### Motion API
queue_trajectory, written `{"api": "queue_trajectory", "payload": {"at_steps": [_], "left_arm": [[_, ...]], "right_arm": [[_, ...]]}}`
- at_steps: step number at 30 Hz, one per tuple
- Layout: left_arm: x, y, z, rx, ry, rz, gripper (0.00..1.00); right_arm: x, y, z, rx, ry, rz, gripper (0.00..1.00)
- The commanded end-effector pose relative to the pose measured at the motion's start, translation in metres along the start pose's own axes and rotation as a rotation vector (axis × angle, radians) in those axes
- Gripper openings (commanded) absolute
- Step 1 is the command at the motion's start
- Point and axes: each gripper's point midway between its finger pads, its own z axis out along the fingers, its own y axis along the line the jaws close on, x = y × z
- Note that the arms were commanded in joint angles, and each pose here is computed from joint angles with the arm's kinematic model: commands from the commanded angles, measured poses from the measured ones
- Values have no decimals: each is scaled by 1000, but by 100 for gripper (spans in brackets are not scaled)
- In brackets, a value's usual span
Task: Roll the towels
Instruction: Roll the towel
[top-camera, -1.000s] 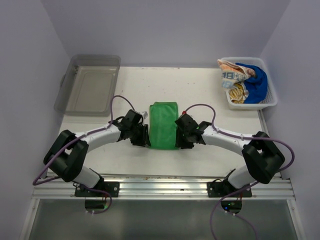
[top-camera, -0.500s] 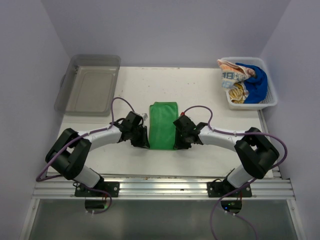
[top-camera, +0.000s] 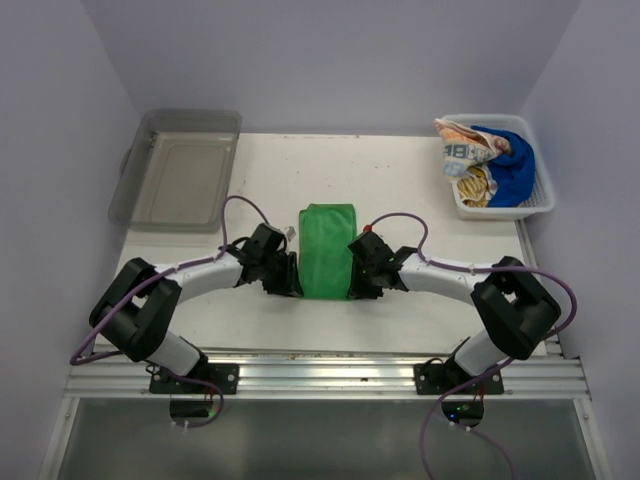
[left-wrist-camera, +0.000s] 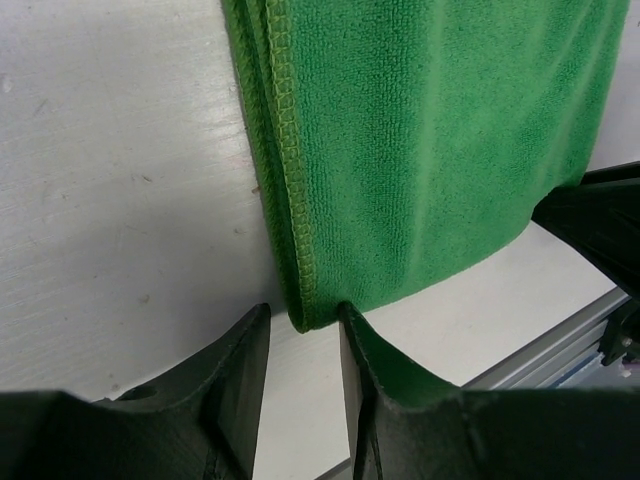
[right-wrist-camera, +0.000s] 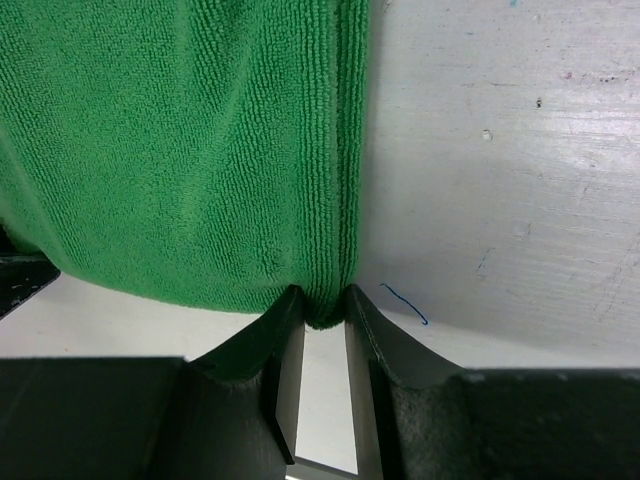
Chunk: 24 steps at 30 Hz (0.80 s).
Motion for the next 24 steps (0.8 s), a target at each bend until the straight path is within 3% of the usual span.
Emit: {"api": "queue_trajectory", "payload": {"at_steps": [1, 9, 13, 15, 18, 20, 24], "left_arm": [[9, 2, 3, 3, 15, -9, 37], [14, 3, 7, 6, 38, -5, 20], [18, 5, 9, 6, 48, -9, 19], [16, 3, 8, 9, 41, -10, 13], [10, -1, 6, 12, 26, -9, 1], [8, -2, 5, 10, 22, -10, 0], [7, -3, 5, 10, 19, -14, 0]], "right_arm": [[1, -4, -3, 6, -8, 17, 26], [2, -5, -4, 9, -9, 12, 21], [3, -6, -4, 10, -8, 15, 19], [3, -5, -5, 7, -12, 17, 19], [3, -6, -8, 10, -16, 19, 26], [3, -7, -9, 12, -20, 24, 32], [4, -9, -9, 10, -23, 28, 29]]}}
